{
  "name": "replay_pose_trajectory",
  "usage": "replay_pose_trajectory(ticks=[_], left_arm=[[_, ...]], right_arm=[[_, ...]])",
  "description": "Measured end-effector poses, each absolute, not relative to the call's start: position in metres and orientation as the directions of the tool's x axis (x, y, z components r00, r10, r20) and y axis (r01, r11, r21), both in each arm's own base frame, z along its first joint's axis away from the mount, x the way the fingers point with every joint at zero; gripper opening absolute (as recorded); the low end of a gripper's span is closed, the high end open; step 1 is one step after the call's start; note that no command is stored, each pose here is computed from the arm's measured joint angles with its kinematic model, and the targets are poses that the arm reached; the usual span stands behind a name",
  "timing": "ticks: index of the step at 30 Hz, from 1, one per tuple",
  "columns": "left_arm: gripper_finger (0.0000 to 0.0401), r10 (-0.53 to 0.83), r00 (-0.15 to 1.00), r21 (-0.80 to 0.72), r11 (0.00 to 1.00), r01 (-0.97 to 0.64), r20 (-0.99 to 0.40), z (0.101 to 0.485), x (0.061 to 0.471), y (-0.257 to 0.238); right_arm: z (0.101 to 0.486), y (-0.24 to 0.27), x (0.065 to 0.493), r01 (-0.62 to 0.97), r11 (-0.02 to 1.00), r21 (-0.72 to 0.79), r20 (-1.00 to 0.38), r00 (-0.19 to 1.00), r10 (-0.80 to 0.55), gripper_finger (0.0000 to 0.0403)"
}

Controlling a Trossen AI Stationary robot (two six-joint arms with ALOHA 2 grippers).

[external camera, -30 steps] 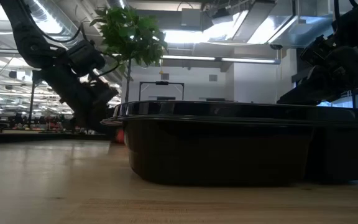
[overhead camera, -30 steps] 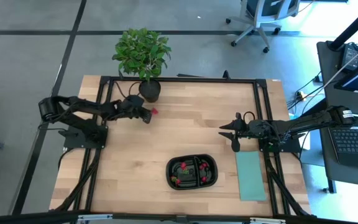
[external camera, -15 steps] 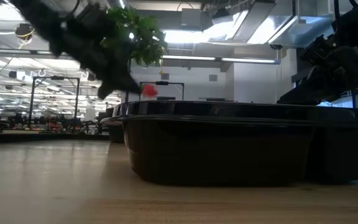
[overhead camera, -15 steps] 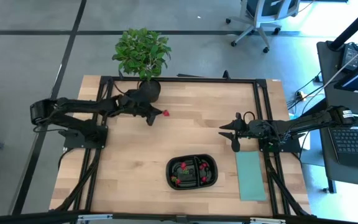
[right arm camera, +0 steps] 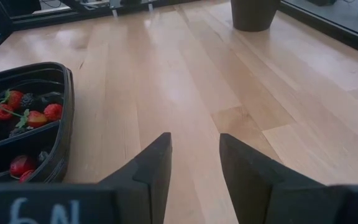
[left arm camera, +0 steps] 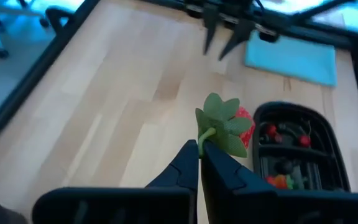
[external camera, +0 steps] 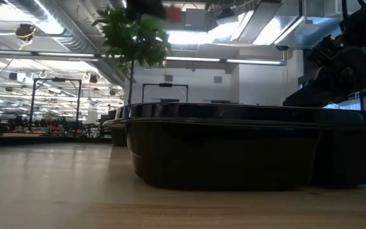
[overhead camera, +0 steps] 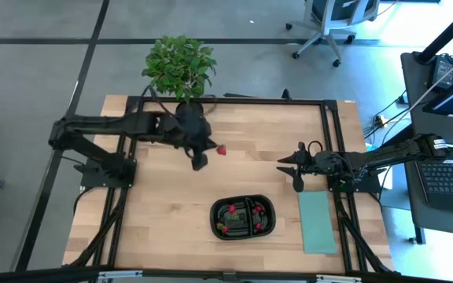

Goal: Pick and placing Produce into tupperware
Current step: Put the strawberry into the left side of the black container

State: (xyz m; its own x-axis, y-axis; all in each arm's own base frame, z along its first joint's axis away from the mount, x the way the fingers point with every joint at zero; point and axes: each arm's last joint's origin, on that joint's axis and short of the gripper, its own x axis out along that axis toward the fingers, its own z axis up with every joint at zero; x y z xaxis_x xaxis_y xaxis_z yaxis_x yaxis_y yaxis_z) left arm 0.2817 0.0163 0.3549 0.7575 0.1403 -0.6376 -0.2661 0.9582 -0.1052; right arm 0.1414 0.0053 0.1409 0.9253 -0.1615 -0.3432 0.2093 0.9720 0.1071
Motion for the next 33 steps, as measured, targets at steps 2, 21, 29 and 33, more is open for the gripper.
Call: replay_pose_trajectory(ticks=[2, 21, 29, 33], left_arm=[[0.0000, 0.149, 0.741, -0.042, 0.972, -0.233, -0.654, 0.364, 0.290, 0.001], [0.0000, 0.020, 0.414, 0.057, 0.996, 0.076, -0.910, 0.287, 0.383, -0.114], [0.0000, 0.016, 0.342, 0.045, 0.996, 0.078, -0.940, 0.254, 0.390, -0.140], [0.0000, 0.033, 0.320, 0.056, 0.997, 0.062, -0.947, 0.242, 0.395, -0.141]], right_arm=[[0.141, 0.005, 0.141, 0.209, 0.972, 0.107, -0.343, 0.925, -0.162, 0.0138], [0.141, 0.005, 0.142, 0.209, 0.972, 0.110, -0.338, 0.927, -0.161, 0.0138], [0.141, 0.005, 0.141, 0.209, 0.972, 0.107, -0.345, 0.925, -0.161, 0.0138], [0.141, 0.005, 0.141, 0.210, 0.972, 0.107, -0.345, 0.924, -0.161, 0.0138]])
